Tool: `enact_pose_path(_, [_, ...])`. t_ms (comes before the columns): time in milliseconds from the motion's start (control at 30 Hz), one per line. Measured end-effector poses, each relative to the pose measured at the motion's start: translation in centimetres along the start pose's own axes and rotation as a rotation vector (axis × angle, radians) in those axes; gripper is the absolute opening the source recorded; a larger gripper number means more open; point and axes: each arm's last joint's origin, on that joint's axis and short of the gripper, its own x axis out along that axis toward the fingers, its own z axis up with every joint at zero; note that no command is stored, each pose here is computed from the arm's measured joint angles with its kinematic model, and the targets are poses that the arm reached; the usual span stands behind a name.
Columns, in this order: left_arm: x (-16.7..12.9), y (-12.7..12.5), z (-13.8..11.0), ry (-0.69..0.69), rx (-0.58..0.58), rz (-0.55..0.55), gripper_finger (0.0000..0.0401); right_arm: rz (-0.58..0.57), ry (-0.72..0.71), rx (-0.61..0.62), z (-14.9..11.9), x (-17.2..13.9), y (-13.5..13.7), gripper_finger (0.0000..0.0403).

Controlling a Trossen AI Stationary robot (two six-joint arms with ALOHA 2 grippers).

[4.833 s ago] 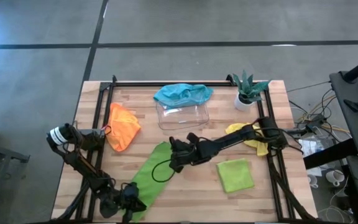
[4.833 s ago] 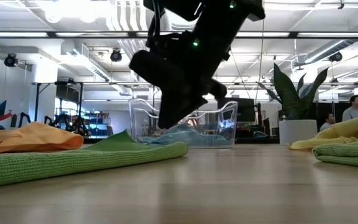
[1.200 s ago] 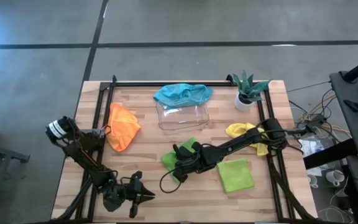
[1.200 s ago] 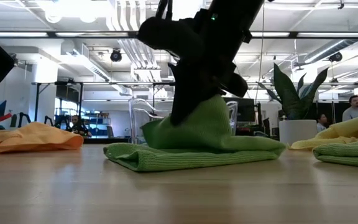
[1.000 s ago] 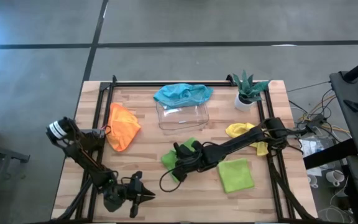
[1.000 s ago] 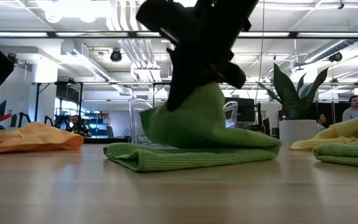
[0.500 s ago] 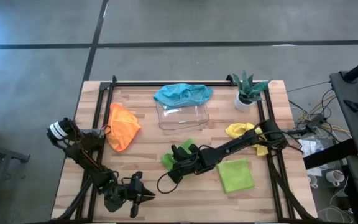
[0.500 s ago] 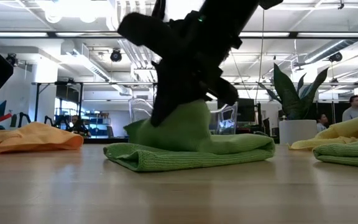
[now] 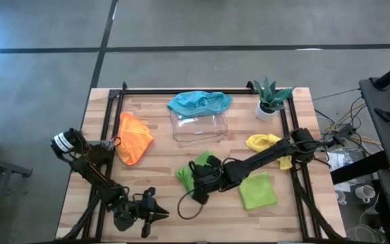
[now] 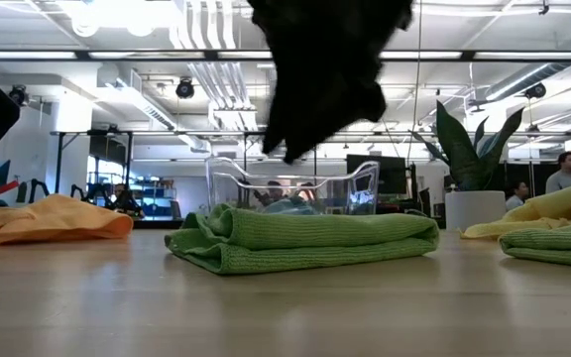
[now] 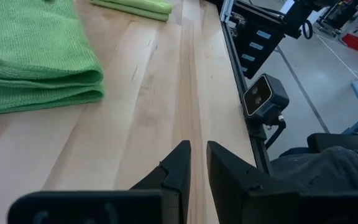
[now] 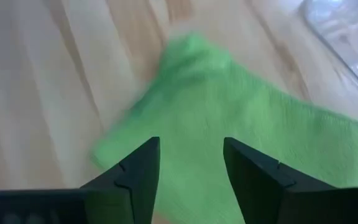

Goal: Fold microfiber towels
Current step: Fold the green microfiber cloth

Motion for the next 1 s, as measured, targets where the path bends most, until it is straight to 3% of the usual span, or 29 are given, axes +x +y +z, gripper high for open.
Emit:
enact_pose_path(100, [0.3,0.4,0.3,-0.006,-0.005,0.017,0.0038,-0.026,-0.014,-0.082,-0.4,1.2,0.4,0.0175])
enact_pose_path(300, [0.9,1.0,0.8,-0.016,-0.011,0.049,0.0038,-0.195,-0.105,-0.083,0.0,5.2,-0.9,0.0176])
enact_pose_path(433, [0.9,1.0,0.7,-0.013,-0.014,0.046,0.0038,-0.083,-0.170,-0.079,1.3,7.3,-1.0,0.0175])
enact_pose_path(567, [0.9,1.2,0.6,-0.004,-0.048,0.060,0.0038,0.023,-0.252,-0.107,2.3,7.2,0.1,0.0172])
enact_pose_path(767, [0.9,1.7,0.8,-0.097,-0.019,0.168,0.0038,-0.019,-0.220,-0.132,2.0,8.4,-0.5,0.0162])
enact_pose_path(1000, [0.5,1.3,1.3,-0.116,0.034,0.165,0.0038,-0.019,-0.205,-0.130,1.7,9.0,-0.5,0.0159])
